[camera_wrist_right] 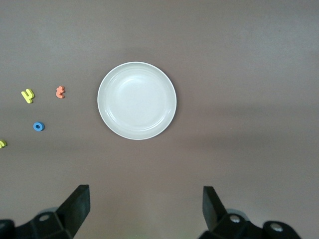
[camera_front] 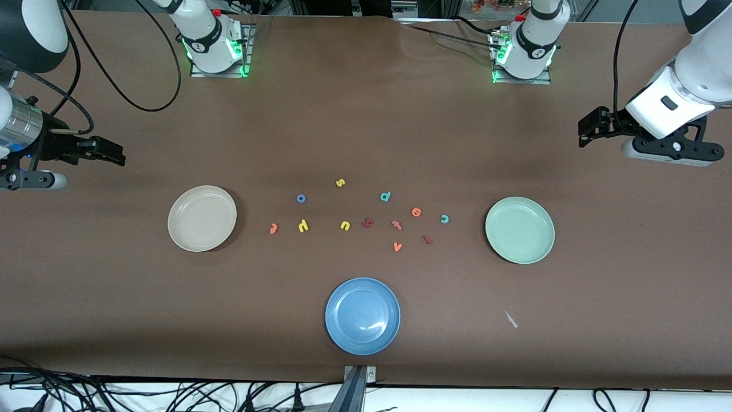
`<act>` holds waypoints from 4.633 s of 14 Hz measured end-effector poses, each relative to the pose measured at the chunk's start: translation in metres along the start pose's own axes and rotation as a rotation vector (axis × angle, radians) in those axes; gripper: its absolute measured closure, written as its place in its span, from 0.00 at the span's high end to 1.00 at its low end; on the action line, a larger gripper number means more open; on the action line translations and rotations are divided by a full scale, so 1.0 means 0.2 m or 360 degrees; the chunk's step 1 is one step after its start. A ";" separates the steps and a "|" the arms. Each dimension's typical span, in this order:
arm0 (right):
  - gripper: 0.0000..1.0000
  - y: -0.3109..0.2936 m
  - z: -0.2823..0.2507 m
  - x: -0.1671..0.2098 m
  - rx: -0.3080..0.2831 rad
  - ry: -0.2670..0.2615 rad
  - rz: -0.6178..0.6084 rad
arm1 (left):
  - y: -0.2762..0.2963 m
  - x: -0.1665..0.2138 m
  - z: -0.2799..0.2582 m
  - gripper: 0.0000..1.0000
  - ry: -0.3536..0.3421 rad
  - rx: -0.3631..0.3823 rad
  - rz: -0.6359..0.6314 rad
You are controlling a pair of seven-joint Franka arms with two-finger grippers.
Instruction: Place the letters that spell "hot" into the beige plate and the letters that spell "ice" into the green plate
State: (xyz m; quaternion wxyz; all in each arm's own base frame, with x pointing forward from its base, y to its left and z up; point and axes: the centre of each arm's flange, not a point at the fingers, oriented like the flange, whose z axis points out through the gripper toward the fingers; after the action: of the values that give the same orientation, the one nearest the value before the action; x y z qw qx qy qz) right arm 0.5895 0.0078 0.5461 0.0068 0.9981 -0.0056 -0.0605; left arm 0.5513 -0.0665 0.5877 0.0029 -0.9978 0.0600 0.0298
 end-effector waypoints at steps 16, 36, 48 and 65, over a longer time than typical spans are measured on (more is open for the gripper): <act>1.00 0.00 0.00 0.00 0.0000 0.0000 0.0000 | 0.00 0.00 0.00 1.00 0.0000 0.0000 0.0000; 1.00 0.00 0.00 0.00 0.0000 0.0000 0.0000 | -0.01 0.00 0.00 1.00 0.0000 0.0000 -0.0003; 1.00 -0.40 0.22 0.12 -0.0013 0.0057 0.0027 | 0.02 0.01 -0.03 1.00 0.0025 0.0000 0.0009; 1.00 -1.28 1.60 0.35 0.0193 0.0109 0.0699 | 0.26 0.40 0.42 1.00 -0.0161 -0.0049 0.0157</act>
State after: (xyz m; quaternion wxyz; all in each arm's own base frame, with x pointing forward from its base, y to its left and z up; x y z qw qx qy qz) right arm 0.6232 0.2597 0.2162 -0.0400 0.9730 -0.2260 -0.0233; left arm 0.6192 -0.1278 0.4980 -0.0110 -0.9907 0.1083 0.0812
